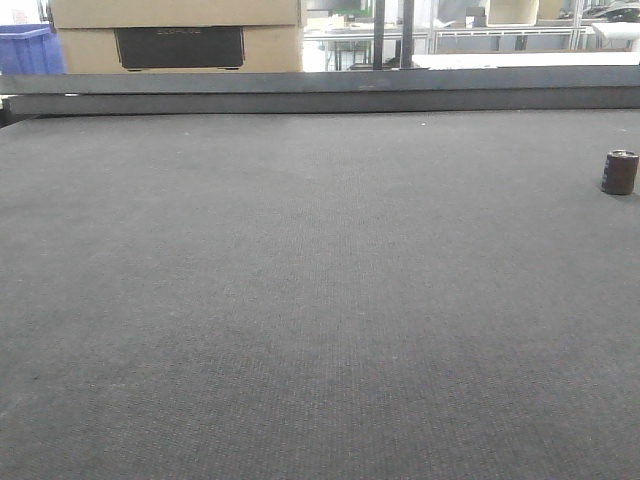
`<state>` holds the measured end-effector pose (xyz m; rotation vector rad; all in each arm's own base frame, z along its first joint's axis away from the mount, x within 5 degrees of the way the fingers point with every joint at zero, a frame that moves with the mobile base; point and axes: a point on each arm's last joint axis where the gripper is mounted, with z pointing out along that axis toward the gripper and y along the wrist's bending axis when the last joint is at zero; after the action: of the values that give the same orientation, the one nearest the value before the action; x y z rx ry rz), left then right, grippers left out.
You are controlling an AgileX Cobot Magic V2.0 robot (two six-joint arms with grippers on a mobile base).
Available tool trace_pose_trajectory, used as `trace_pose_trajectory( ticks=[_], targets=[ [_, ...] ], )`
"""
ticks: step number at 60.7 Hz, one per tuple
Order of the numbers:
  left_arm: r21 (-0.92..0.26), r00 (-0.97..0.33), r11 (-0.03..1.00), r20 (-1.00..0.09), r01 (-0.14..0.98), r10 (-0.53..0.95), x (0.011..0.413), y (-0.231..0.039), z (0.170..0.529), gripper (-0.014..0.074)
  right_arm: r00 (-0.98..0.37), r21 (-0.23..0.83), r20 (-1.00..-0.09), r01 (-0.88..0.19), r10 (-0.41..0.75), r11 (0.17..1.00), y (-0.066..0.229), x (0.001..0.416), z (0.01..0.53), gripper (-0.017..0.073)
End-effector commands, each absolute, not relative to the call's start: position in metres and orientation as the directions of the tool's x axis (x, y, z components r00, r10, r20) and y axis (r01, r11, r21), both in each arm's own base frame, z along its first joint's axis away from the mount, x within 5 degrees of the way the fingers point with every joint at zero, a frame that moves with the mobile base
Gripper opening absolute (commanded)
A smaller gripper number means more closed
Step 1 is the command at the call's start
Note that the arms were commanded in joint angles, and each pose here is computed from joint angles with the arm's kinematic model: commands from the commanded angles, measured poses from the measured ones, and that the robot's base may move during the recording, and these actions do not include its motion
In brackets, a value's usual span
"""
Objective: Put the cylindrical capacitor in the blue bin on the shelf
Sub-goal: 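Move the left gripper toward the orange cylinder and the right toward the capacitor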
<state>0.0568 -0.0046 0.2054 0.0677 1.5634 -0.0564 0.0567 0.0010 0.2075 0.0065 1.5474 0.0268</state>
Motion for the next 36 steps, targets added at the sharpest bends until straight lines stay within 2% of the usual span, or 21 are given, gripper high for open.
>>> trace_pose_trajectory(
  ticks=[1, 22, 36],
  targets=[
    [-0.006, 0.030, 0.997, -1.000, 0.077, -0.008, 0.0563, -0.0044, 0.2081, 0.0044, 0.044, 0.013, -0.999, -0.007, 0.013, 1.000, 0.0006, 0.0564, 0.2093, -0.0133],
    [-0.003, 0.031, 0.997, -1.000, 0.077, -0.005, 0.0563, -0.0044, 0.2081, 0.0044, 0.044, 0.013, -0.999, -0.007, 0.013, 1.000, 0.0006, 0.0564, 0.2093, -0.0133],
    [-0.004, 0.102, 0.997, -0.995, 0.076, -0.011, 0.0559, -0.0042, 0.2146, 0.0044, 0.050, 0.013, -0.999, -0.006, 0.013, 1.000, 0.0005, 0.0564, 0.2099, -0.0133]
  ],
)
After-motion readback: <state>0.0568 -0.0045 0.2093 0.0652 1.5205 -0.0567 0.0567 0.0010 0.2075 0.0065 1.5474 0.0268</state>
